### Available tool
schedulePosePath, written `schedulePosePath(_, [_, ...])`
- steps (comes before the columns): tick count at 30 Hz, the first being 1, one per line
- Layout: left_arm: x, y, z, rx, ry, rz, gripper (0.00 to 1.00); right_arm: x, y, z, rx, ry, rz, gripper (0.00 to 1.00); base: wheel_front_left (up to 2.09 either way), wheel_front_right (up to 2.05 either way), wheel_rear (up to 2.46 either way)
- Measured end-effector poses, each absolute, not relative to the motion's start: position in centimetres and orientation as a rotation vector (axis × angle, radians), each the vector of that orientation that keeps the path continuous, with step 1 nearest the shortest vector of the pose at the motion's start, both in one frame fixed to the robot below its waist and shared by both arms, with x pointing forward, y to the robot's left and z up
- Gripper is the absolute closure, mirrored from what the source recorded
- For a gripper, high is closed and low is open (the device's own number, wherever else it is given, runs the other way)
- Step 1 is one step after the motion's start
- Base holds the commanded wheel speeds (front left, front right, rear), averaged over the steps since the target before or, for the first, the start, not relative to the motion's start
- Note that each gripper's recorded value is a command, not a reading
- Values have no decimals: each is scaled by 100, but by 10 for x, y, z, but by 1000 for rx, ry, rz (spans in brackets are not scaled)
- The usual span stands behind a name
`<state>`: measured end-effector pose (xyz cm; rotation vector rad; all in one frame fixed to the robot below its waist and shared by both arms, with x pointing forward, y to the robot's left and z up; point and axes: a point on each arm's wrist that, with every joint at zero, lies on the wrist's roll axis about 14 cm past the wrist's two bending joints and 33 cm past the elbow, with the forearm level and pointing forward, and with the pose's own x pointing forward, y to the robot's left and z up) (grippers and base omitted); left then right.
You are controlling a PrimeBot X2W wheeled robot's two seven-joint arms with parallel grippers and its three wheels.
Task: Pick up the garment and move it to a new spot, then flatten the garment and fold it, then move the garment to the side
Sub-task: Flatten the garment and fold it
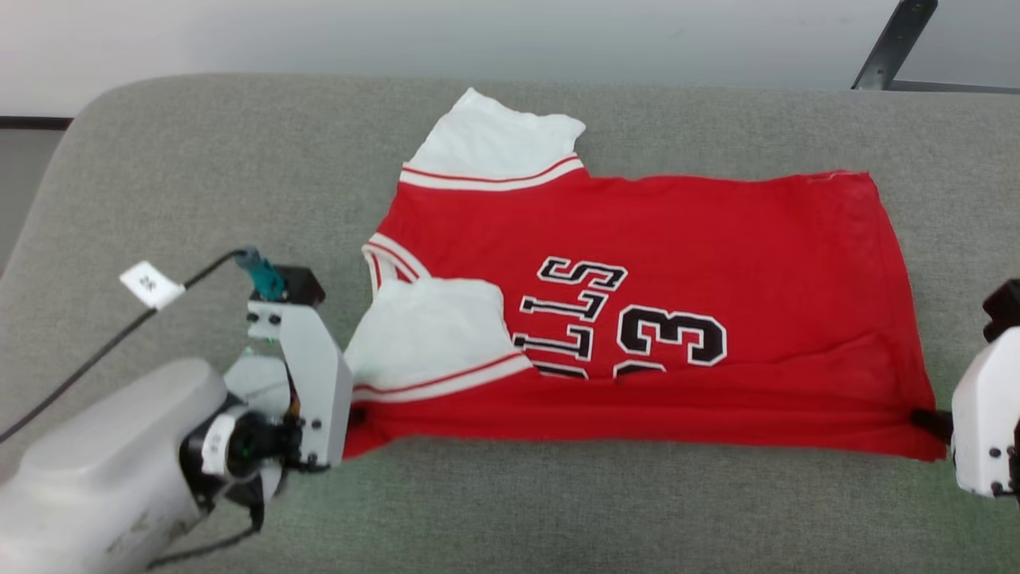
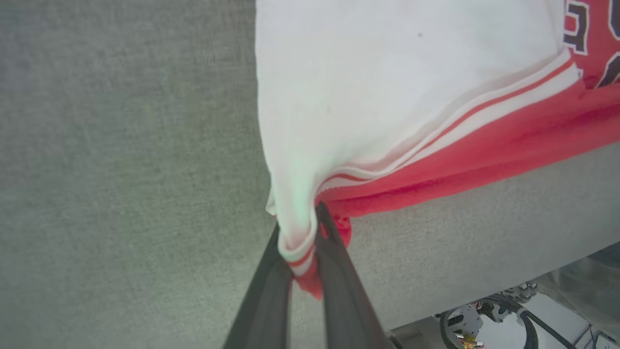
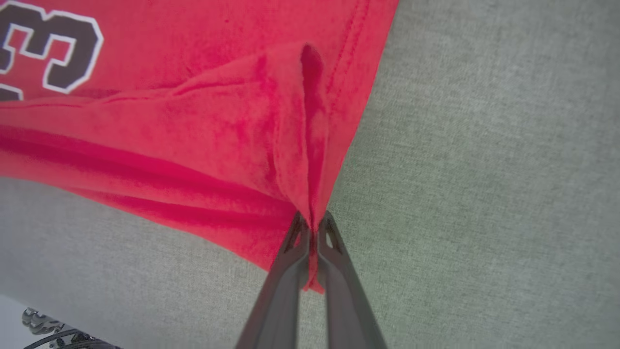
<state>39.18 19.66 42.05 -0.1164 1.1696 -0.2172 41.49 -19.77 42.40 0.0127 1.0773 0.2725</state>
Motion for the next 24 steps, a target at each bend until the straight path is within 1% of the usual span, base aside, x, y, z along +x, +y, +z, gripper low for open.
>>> schedulePosePath(3, [381, 192, 419, -116, 1190, -227, 100, 408, -199, 422, 20, 1083, 269, 100, 0, 0, 0])
schedulePosePath(5, [375, 190, 416, -124, 1211, -229, 97, 404, -198, 420, 25, 1090, 271, 100, 0, 0, 0])
schedulePosePath(6, [373, 189, 414, -124, 1217, -231, 89, 403, -198, 419, 27, 1093, 271, 100, 0, 0, 0])
schedulePosePath(8, [369, 187, 412, -131, 1230, -231, 84, 401, -197, 418, 31, 1093, 271, 100, 0, 0, 0])
schedulePosePath(9, [369, 186, 412, -132, 1233, -230, 72, 401, -197, 418, 31, 1092, 270, 100, 0, 0, 0])
schedulePosePath(10, [369, 186, 411, -132, 1233, -230, 63, 400, -196, 417, 32, 1093, 270, 100, 0, 0, 0])
schedulePosePath(11, [369, 186, 412, -132, 1233, -230, 58, 399, -195, 416, 34, 1096, 272, 100, 0, 0, 0])
schedulePosePath(12, [370, 186, 412, -132, 1233, -228, 43, 398, -195, 415, 36, 1095, 273, 100, 0, 0, 0])
schedulePosePath(13, [370, 186, 412, -131, 1232, -224, 0, 398, -195, 415, 38, 1095, 272, 100, 0, 0, 0])
schedulePosePath(14, [371, 187, 413, -130, 1230, -223, 0, 398, -195, 415, 38, 1093, 272, 100, 0, 0, 0])
schedulePosePath(15, [371, 187, 414, -128, 1231, -222, 0, 398, -194, 416, 39, 1088, 272, 98, 0, 0, 0])
schedulePosePath(16, [372, 187, 416, -126, 1228, -223, 0, 398, -194, 417, 38, 1082, 273, 88, 0, 0, 0])
schedulePosePath(17, [373, 186, 418, -124, 1222, -225, 0, 398, -194, 418, 36, 1075, 274, 75, 0, 0, 0])
schedulePosePath(18, [375, 186, 421, -121, 1216, -227, 0, 399, -194, 420, 34, 1063, 276, 51, 0, 0, 0])
schedulePosePath(19, [377, 186, 424, -118, 1210, -227, 0, 400, -192, 423, 28, 1046, 283, 8, 0, 0, 0])
schedulePosePath(20, [379, 187, 427, -111, 1203, -225, 0, 401, -192, 425, 28, 1033, 285, 0, 0, 0, 0])
schedulePosePath(24, [380, 189, 433, -95, 1201, -223, 0, 400, -194, 428, 29, 1018, 283, 0, 0, 0, 0])
